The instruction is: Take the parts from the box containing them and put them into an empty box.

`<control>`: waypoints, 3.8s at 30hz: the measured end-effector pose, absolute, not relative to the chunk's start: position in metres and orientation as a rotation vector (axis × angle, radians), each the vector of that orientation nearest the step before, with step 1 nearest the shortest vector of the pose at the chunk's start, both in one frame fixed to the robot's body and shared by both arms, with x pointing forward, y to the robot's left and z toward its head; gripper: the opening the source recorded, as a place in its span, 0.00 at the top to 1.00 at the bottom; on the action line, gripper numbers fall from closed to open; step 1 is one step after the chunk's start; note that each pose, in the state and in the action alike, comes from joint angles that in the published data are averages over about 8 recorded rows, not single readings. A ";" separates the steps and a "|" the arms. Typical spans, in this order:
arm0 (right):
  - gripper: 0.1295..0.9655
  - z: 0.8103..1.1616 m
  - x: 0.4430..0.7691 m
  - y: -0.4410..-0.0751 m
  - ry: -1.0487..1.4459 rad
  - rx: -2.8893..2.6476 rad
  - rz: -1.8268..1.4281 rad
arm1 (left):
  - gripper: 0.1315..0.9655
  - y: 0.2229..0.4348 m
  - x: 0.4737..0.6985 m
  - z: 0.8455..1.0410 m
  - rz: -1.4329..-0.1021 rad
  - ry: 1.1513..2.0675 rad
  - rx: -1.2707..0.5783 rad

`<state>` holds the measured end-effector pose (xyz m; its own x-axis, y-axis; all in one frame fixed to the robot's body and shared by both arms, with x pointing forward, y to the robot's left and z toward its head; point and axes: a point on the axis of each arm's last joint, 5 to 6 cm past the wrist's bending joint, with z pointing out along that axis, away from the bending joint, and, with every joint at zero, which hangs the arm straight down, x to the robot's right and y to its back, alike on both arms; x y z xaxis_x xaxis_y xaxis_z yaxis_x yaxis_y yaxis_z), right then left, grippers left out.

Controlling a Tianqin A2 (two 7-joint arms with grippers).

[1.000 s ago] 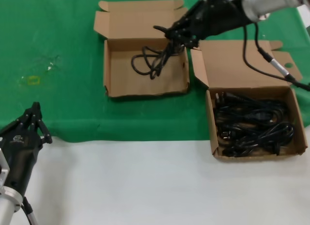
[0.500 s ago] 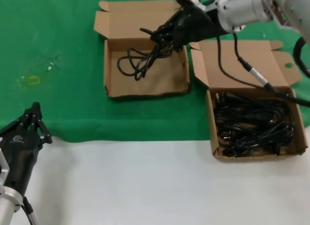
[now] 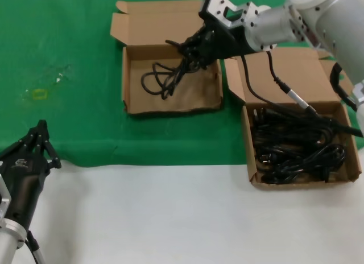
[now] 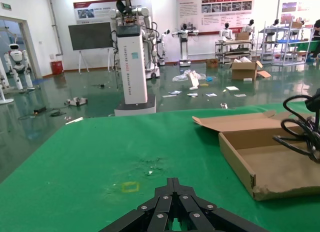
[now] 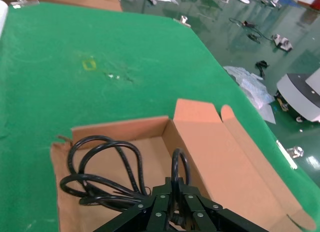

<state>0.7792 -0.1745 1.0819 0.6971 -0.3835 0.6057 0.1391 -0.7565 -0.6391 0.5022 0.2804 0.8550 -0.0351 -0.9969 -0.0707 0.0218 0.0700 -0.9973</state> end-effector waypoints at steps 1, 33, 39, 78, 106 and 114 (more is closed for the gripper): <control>0.95 1.080 0.779 -0.175 0.191 -2.226 -0.999 | 0.99 0.280 0.502 0.855 -1.193 1.253 -1.125; 0.88 1.066 0.782 -0.170 0.289 -2.114 -1.098 | 0.99 0.280 0.502 0.855 -1.193 1.253 -1.125; 0.76 1.067 0.783 -0.171 0.288 -2.109 -1.102 | 0.99 0.280 0.502 0.855 -1.193 1.253 -1.125; 0.05 0.950 0.743 -0.167 0.523 -1.831 -1.035 | 0.57 0.280 0.502 0.855 -1.193 1.253 -1.125; 0.00 0.864 0.636 -0.219 0.892 -1.500 -1.093 | 0.03 0.280 0.502 0.855 -1.193 1.253 -1.125; 0.00 0.853 0.596 -0.240 0.985 -1.415 -1.135 | 0.00 0.280 0.502 0.855 -1.193 1.253 -1.125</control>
<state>0.5963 -0.2399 0.8533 0.2190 -0.9663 0.1350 0.0022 -0.1379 -0.9904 0.5022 0.2804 0.8550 -0.0351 -0.9969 -0.0706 0.0218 0.0699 -0.9973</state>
